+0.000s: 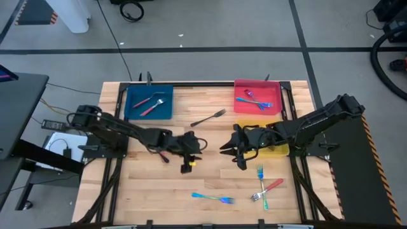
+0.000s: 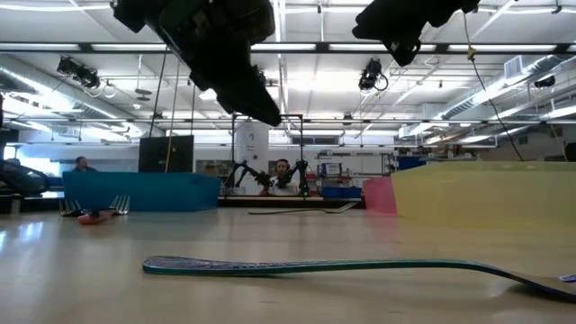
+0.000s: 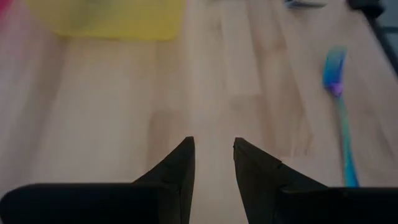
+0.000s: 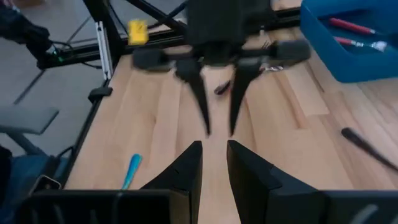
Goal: Sort silverware by color (type)
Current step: Put the blue fork into the red bin
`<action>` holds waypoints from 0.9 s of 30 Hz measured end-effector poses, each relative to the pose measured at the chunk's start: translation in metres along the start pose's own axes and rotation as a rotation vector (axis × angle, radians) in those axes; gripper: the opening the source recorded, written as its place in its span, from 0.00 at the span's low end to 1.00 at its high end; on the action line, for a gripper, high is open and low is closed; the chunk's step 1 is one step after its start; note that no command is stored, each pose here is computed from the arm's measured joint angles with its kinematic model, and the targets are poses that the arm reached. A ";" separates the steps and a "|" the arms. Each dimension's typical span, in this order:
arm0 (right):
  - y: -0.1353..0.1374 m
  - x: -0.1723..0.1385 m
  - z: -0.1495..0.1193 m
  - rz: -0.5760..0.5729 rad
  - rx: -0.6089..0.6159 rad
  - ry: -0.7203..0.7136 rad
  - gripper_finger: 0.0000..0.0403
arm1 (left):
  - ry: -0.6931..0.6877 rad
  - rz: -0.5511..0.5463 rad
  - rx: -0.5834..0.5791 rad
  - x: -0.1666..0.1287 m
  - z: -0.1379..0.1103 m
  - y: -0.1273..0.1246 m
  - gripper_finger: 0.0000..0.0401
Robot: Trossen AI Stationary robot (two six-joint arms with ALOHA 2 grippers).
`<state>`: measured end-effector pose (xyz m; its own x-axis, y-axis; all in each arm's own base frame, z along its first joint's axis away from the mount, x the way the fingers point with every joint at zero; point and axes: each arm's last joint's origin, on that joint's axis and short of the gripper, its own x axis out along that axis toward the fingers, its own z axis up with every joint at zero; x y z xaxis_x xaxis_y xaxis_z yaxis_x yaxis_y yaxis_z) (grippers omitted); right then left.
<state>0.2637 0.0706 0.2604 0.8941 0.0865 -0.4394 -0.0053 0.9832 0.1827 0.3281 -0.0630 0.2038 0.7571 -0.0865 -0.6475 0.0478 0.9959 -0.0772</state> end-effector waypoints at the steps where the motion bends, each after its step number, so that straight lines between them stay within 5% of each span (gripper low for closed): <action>1: 0.001 0.000 0.000 0.002 0.017 0.001 0.20 | -0.017 -0.016 -0.004 0.005 0.000 -0.004 0.27; 7: 0.012 -0.002 -0.004 0.037 0.102 0.015 0.20 | -0.051 -0.084 0.024 0.029 0.002 -0.031 0.27; 27: 0.058 -0.013 -0.023 -0.014 0.109 -0.024 0.20 | -0.019 -0.195 0.064 0.101 0.009 -0.108 0.27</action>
<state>0.2412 0.1305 0.2566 0.9042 0.0673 -0.4218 0.0551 0.9608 0.2715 0.4051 -0.1789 0.1538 0.7419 -0.2777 -0.6103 0.2354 0.9601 -0.1507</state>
